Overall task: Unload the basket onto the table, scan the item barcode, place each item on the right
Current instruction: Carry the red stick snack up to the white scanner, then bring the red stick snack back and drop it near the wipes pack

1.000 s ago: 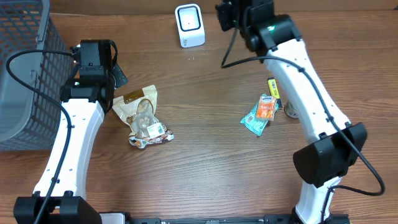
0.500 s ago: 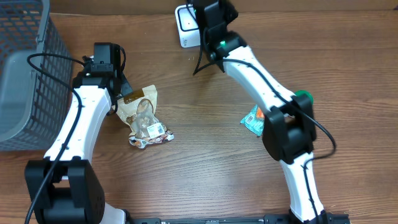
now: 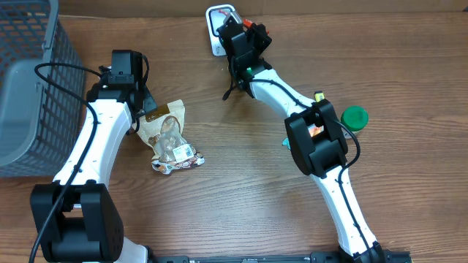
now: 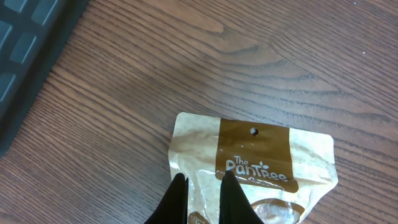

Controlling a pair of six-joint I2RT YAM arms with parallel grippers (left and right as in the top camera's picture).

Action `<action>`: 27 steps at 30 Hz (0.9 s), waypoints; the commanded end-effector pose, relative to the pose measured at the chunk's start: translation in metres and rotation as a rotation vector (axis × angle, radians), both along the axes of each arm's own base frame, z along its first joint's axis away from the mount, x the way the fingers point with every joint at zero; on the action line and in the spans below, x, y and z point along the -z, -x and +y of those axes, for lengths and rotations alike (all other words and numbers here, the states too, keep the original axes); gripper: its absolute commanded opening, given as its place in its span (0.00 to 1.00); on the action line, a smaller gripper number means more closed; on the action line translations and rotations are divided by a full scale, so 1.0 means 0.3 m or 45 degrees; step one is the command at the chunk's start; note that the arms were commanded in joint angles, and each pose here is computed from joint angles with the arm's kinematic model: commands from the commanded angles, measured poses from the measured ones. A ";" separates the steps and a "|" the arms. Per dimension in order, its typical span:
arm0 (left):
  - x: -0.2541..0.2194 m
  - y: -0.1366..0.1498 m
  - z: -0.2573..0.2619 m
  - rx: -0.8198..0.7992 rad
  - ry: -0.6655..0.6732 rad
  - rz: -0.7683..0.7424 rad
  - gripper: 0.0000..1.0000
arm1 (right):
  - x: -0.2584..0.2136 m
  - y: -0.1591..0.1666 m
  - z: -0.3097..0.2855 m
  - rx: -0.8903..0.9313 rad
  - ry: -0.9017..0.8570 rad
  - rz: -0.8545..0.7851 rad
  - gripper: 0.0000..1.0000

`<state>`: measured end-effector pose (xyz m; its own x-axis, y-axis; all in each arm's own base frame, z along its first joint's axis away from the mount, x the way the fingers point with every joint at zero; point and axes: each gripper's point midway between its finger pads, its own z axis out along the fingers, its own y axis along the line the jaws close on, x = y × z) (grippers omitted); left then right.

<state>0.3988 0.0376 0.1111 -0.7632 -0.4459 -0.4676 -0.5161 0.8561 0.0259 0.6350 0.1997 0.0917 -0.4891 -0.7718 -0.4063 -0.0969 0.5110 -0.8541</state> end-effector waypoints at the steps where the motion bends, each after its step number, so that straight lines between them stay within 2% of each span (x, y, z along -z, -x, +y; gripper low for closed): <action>1: 0.000 -0.006 -0.001 0.009 0.002 0.001 0.05 | -0.027 0.002 0.001 0.018 0.024 -0.025 0.04; 27: 0.048 -0.026 -0.027 0.032 0.055 0.019 0.05 | 0.090 0.020 0.056 -0.123 0.057 0.142 0.04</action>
